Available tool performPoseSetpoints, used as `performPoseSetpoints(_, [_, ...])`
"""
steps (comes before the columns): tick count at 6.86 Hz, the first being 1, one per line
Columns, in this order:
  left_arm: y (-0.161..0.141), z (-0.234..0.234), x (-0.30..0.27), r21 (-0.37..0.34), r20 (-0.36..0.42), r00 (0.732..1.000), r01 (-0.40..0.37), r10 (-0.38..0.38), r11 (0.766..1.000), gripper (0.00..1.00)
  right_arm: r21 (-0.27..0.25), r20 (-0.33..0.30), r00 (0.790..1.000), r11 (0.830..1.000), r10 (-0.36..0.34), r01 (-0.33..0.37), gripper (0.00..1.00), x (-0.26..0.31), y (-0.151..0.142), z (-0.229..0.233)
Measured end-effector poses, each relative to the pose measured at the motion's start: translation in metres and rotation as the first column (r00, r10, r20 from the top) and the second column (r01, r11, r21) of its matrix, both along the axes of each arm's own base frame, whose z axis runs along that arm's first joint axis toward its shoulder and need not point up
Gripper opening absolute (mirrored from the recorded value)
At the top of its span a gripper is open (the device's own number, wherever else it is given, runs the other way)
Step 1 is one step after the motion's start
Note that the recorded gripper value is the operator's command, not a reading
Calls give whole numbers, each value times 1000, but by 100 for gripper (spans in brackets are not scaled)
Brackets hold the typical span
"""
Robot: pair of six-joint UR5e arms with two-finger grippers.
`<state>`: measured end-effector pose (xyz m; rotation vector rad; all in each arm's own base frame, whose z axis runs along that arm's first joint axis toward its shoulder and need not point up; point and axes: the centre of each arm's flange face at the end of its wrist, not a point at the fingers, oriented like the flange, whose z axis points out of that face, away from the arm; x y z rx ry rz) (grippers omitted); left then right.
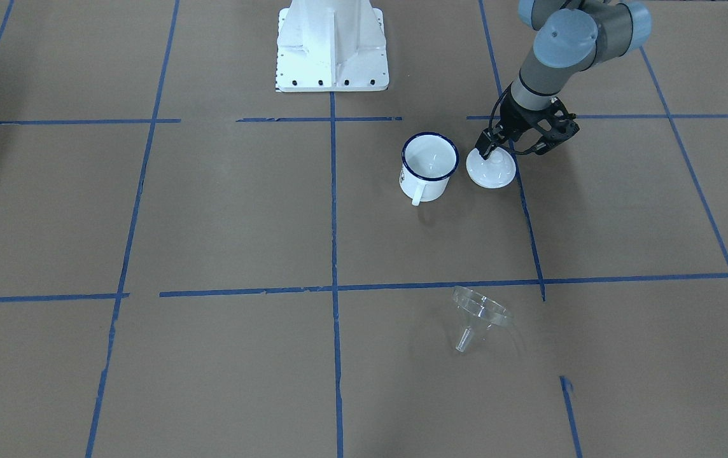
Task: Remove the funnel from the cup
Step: 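Move the left gripper back down to the white lid beside the mug, then grasp the white lid with the left gripper and lift it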
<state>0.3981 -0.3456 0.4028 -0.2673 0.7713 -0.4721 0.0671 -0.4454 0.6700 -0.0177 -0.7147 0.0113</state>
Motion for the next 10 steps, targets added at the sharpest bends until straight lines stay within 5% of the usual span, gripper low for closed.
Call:
performPoseSetpoints(3, [-3, 2, 8, 18, -17, 1000, 0, 1, 1000, 80, 0, 0, 1000, 1000, 0, 0, 100, 0, 0, 0])
performPoseSetpoints(5, [-5, -1, 9, 28, -22, 1000, 10, -10, 1000, 51, 0, 0, 1000, 1000, 0, 0, 100, 0, 0, 0])
performPoseSetpoints(8, [-10, -3, 6, 57, -10, 999, 46, -45, 997, 47, 0, 0, 1000, 1000, 0, 0, 100, 0, 0, 0])
performPoseSetpoints(10, [-10, -3, 5, 59, -9, 999, 49, -49, 997, 0, 0, 0, 1000, 1000, 0, 0, 100, 0, 0, 0])
